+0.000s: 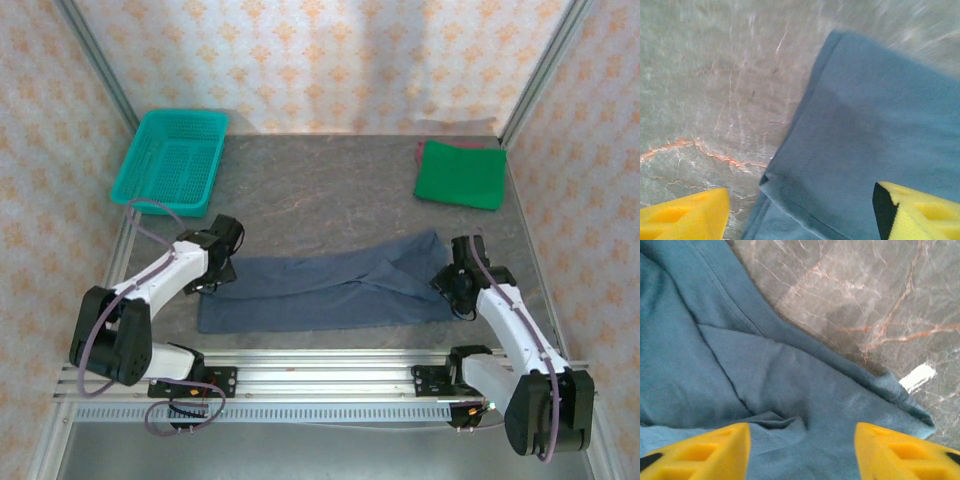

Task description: Fold and stack the t-shirts

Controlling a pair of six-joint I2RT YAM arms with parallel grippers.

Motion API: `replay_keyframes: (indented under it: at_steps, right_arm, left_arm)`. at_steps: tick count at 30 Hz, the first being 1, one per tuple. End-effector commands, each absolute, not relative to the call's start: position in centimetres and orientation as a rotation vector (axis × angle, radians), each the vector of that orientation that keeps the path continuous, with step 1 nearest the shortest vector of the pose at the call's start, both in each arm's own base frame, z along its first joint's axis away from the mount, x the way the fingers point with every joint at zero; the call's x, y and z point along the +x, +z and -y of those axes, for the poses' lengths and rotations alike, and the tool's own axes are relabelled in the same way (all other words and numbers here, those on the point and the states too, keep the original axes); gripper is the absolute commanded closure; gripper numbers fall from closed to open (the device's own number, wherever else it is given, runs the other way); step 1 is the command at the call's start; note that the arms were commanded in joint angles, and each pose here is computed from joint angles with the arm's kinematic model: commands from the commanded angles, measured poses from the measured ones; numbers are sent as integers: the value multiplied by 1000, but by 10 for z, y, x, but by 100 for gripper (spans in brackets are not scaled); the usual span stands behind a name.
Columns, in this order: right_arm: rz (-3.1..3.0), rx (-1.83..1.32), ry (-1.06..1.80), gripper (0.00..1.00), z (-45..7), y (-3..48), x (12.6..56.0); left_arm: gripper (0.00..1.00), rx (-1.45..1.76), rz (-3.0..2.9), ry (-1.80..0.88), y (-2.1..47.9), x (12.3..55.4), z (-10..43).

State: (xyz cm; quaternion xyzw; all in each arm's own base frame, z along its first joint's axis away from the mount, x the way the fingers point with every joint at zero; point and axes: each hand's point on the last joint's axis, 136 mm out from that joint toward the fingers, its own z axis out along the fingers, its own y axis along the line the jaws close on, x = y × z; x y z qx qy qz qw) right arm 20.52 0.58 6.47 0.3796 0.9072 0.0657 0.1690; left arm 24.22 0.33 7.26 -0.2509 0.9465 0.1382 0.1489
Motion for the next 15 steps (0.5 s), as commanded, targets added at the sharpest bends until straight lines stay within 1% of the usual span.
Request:
replay_keyframes:
  at_steps: [1, 3, 6, 10, 12, 15]
  right_arm:
    - [-2450, 998, 337, 38, -15, 100, 238]
    - [-2406, 860, 546, 35, -40, 120, 262]
    - [-2438, 689, 699, 35, -68, 132, 282]
    - [-2582, 454, 770, 36, -105, 124, 293]
    - [-2636, 326, 750, 36, -122, 116, 296]
    - [-2696, 251, 727, 39, -134, 102, 299]
  left_arm:
    - [21, -747, -2551, 286, 123, 261, 5]
    - [21, -706, -2499, 186, 142, 274, 20]
    - [20, -582, -2462, 66, 162, 297, 48]
    - [20, -369, -2472, -152, 171, 319, 102]
    - [20, -269, -2472, -203, 176, 324, 125]
    - [18, -141, -2457, -262, 183, 325, 151]
